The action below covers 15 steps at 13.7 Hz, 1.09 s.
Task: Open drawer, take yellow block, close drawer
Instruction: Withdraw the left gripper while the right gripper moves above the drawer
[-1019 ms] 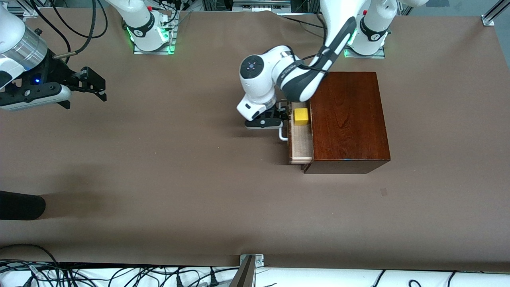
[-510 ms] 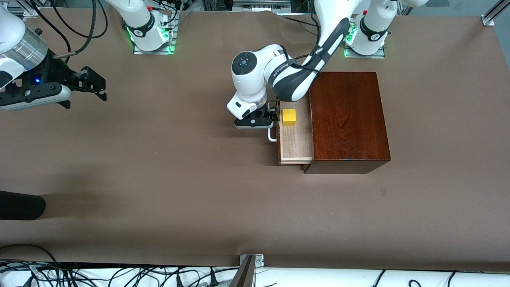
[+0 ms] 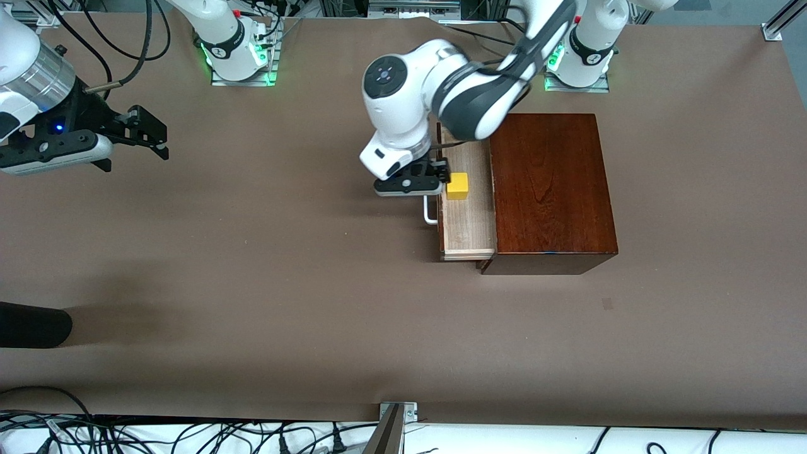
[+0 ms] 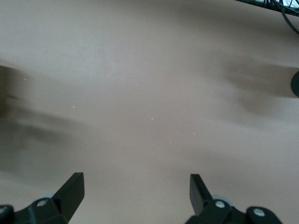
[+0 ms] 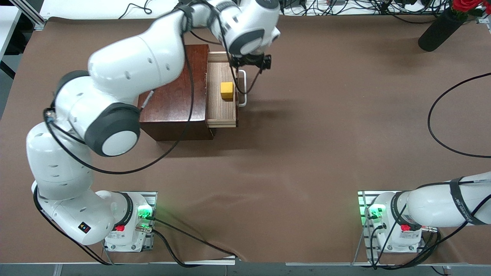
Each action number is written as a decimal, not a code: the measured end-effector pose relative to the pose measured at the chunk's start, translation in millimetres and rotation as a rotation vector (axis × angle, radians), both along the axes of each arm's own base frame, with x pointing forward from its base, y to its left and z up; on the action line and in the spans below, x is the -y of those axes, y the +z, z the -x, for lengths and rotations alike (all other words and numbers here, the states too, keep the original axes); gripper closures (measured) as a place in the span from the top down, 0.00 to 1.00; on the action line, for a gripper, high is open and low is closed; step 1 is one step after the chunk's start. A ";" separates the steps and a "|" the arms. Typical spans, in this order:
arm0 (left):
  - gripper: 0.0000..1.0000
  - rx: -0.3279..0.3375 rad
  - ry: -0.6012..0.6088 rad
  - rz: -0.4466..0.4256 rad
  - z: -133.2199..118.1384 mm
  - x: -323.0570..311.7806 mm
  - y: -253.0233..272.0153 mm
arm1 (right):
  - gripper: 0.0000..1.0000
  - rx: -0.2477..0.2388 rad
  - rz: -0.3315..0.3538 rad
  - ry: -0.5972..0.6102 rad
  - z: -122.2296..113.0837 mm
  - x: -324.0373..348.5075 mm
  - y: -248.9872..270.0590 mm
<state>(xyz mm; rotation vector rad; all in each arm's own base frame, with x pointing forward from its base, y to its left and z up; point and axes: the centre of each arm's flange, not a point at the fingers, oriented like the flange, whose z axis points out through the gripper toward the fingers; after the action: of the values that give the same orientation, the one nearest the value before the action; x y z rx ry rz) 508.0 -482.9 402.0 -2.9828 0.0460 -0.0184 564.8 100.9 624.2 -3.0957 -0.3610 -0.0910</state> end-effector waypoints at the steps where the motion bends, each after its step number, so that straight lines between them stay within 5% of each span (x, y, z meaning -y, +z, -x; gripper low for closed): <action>1: 1.00 -0.015 -0.009 0.003 -12.1 -22.5 19.6 | 1.00 0.000 0.000 0.002 0.2 -1.3 0.1; 9: 1.00 -0.057 -0.030 0.098 -98.7 -242.8 132.6 | 1.00 -0.017 -0.027 0.025 1.1 -16.5 -4.6; 15: 1.00 -0.084 -0.048 0.123 -102.9 -351.0 171.3 | 1.00 -0.039 -0.076 0.215 16.8 -120.9 -26.2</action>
<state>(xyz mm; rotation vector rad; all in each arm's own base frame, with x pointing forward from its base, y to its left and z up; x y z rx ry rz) 610.9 -131.9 573.2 -3.1035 0.1313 0.1028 548.0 221.8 598.0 -2.9569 -0.6687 -0.0382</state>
